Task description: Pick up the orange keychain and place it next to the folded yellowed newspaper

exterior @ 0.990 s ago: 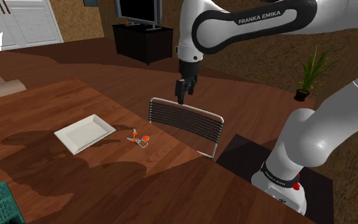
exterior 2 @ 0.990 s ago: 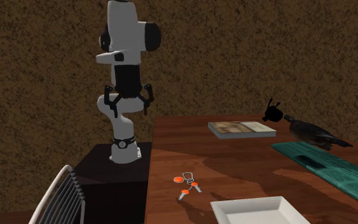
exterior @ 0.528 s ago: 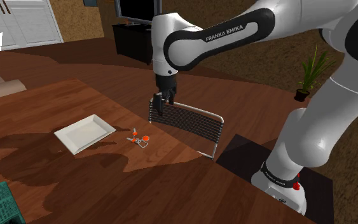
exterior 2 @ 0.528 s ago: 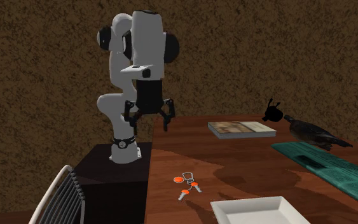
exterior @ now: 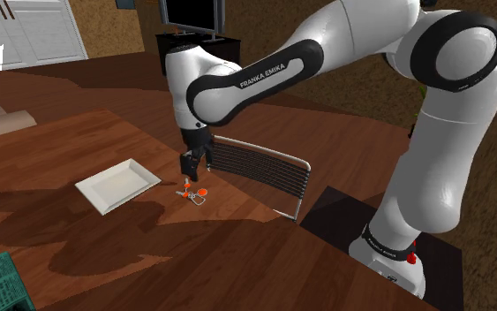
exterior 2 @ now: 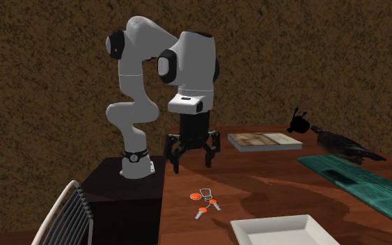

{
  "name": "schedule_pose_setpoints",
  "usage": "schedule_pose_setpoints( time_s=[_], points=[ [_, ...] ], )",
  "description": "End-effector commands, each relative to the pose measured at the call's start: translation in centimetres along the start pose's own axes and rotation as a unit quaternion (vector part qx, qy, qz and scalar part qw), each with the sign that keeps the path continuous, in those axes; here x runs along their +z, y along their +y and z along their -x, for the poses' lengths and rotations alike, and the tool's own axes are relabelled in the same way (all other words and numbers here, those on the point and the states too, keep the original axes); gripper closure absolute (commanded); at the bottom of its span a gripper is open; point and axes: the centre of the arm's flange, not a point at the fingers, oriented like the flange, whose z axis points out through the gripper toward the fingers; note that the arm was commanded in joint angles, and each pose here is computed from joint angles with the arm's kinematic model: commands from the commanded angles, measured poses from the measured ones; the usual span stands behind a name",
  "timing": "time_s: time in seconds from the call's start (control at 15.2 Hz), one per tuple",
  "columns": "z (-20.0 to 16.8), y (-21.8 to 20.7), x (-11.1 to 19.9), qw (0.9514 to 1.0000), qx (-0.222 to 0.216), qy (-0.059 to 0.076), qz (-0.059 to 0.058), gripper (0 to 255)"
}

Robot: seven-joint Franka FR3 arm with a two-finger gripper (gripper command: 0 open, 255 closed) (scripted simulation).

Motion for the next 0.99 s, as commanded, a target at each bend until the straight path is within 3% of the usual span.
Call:
schedule_pose_setpoints(
  time_s=[0.0, 0.2, 0.73, 0.92],
  points=[
    [-1.9, -1.7, 1.3, 0.9999, -0.009, -0.003, 0.004, 0],
    [-4.6, -4.2, 3.3, 0.9997, -0.023, -0.008, 0.01, 0],
    [-4.6, -4.2, 7.4, 0.9996, -0.023, -0.008, 0.01, 0],
    [-4.6, -4.2, 7.4, 0.9996, -0.023, -0.008, 0.01, 0]
  ],
)
